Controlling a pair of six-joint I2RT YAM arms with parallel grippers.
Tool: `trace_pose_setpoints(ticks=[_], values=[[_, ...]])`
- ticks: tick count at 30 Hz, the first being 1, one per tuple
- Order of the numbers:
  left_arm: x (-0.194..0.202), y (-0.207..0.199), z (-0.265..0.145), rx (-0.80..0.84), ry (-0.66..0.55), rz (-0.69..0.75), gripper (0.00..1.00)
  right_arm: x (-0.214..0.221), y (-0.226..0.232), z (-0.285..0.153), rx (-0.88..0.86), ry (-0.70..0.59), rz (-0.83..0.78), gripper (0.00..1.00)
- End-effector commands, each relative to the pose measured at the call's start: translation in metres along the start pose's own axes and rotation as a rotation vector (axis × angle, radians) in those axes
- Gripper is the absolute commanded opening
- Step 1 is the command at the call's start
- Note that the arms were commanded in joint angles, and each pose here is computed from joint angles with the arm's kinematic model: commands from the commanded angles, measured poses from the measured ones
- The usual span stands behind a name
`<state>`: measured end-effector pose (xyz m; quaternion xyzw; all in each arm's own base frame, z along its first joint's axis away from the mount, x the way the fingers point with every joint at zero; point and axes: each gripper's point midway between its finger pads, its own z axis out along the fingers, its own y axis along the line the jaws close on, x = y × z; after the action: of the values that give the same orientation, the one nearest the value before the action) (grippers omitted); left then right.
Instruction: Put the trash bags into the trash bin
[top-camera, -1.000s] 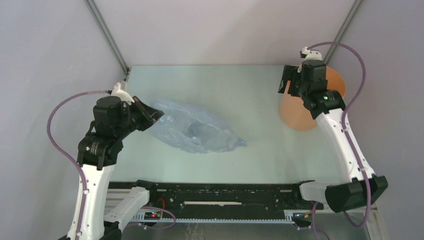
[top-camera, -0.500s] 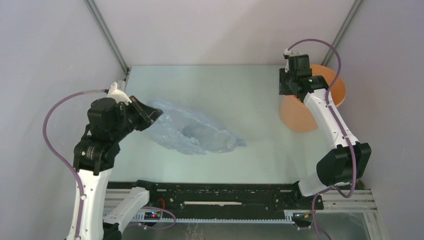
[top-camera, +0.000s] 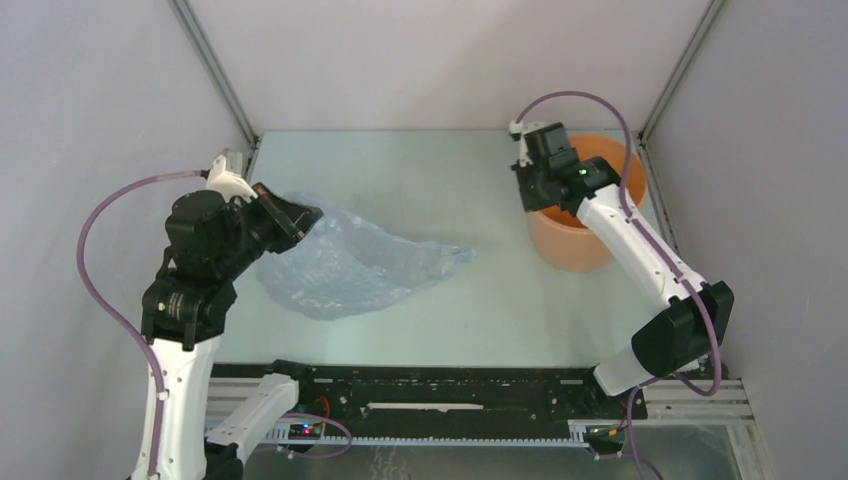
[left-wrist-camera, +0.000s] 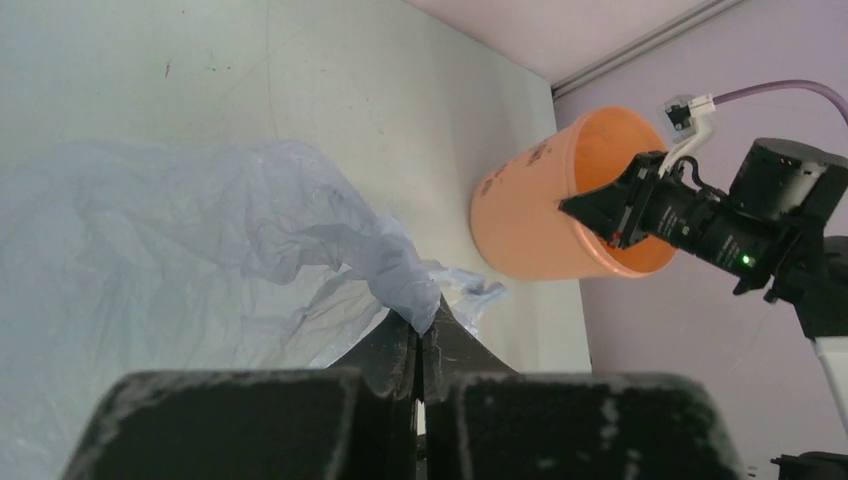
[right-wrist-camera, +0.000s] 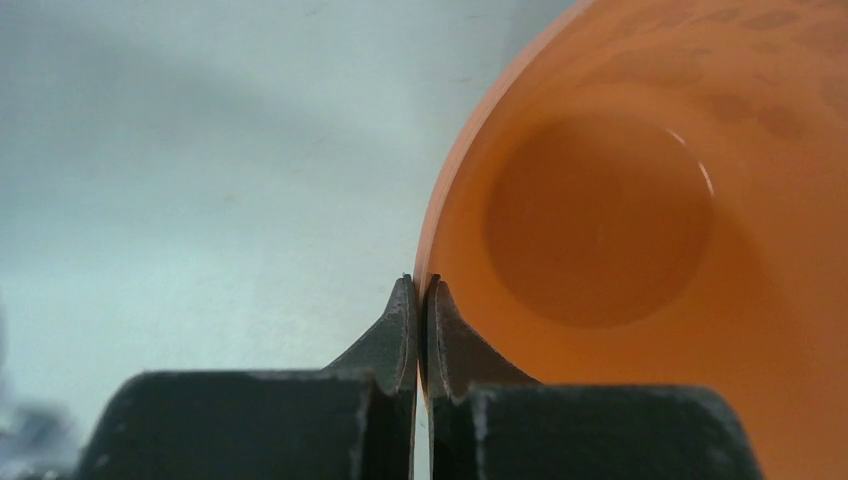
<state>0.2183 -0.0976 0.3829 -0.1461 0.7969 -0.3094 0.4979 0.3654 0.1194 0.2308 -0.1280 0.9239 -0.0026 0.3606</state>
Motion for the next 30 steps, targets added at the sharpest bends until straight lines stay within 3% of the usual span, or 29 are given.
trace_pose_setpoints(ticks=[1, 12, 14, 21, 30], values=[[-0.019, -0.016, -0.004, 0.051, -0.058, 0.031, 0.00, 0.008, 0.065, -0.036, -0.177, 0.006, -0.003, 0.00], [-0.049, -0.030, -0.027, 0.051, -0.162, 0.089, 0.00, 0.017, 0.167, -0.059, -0.422, 0.023, 0.034, 0.02], [-0.054, -0.033, -0.031, 0.056, -0.186, 0.093, 0.00, 0.018, 0.170, -0.059, -0.422, 0.052, 0.057, 0.09], [-0.071, -0.046, -0.049, 0.081, -0.256, 0.153, 0.00, -0.013, 0.169, -0.092, -0.460, -0.027, 0.095, 0.59], [-0.085, -0.063, -0.066, 0.120, -0.300, 0.158, 0.00, -0.067, 0.151, -0.134, -0.419, -0.134, 0.178, 0.85]])
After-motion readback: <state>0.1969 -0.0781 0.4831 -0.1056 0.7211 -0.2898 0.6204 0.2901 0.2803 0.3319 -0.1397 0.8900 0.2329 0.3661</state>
